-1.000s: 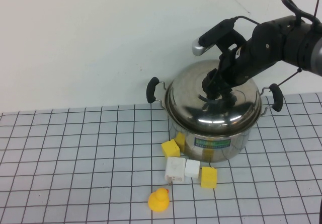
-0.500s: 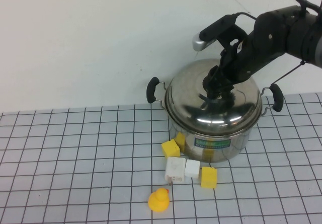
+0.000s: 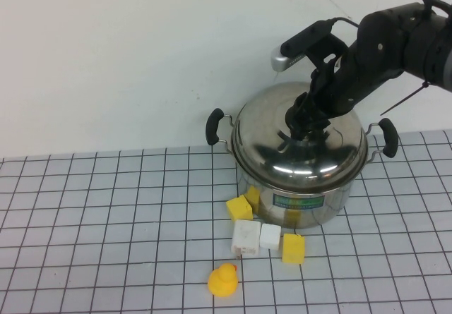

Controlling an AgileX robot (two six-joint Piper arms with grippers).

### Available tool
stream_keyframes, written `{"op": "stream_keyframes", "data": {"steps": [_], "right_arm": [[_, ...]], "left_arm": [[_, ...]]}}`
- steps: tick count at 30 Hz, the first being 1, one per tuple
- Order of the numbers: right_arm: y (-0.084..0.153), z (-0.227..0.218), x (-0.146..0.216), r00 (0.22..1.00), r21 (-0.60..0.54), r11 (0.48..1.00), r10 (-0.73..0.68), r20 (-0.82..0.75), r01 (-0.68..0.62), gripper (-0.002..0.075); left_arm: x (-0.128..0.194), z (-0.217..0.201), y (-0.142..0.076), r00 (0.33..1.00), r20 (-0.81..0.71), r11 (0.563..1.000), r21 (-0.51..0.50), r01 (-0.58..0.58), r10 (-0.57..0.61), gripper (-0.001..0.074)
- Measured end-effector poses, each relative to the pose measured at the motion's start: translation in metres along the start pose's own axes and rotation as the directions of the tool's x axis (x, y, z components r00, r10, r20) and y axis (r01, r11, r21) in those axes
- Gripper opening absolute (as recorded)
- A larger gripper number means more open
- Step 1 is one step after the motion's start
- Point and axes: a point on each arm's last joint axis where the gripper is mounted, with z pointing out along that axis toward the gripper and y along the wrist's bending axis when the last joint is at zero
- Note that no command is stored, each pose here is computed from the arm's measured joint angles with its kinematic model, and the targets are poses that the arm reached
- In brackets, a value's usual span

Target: Cover the pot

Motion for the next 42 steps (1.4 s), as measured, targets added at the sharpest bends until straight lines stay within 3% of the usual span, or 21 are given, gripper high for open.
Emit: {"op": "stream_keyframes", "data": {"steps": [10,18,24,29,37,42], "right_arm": [[0.000,0.015,0.003,1.000,-0.004,1.000,0.007,-0.015,-0.007,0.0353],[0.000,0.015,0.002,1.000,-0.003,1.000,0.007,-0.010,-0.007,0.0455],[-0.002,-0.028,-0.012,0.996,0.026,1.000,0.003,0.091,-0.006,0.0440],[0.003,-0.086,-0.010,0.980,0.051,0.999,-0.001,0.199,-0.009,0.0370],[0.032,-0.162,0.061,0.901,0.077,0.995,0.017,0.433,-0.056,0.0071],[0.045,-0.222,0.104,0.871,0.103,0.994,-0.029,0.491,-0.025,0.0008]], "left_arm": [[0.000,0.000,0.000,1.000,0.000,1.000,0.000,0.004,-0.004,-0.0003],[0.000,0.000,0.000,1.000,0.000,1.000,0.000,0.004,-0.004,-0.0003],[0.000,0.000,0.000,1.000,0.000,1.000,0.000,0.004,-0.004,-0.0003],[0.000,0.000,0.000,1.000,0.000,1.000,0.000,0.004,-0.004,-0.0003],[0.000,0.000,0.000,1.000,0.000,1.000,0.000,0.004,-0.004,-0.0003],[0.000,0.000,0.000,1.000,0.000,1.000,0.000,0.004,-0.004,-0.0003]]}}
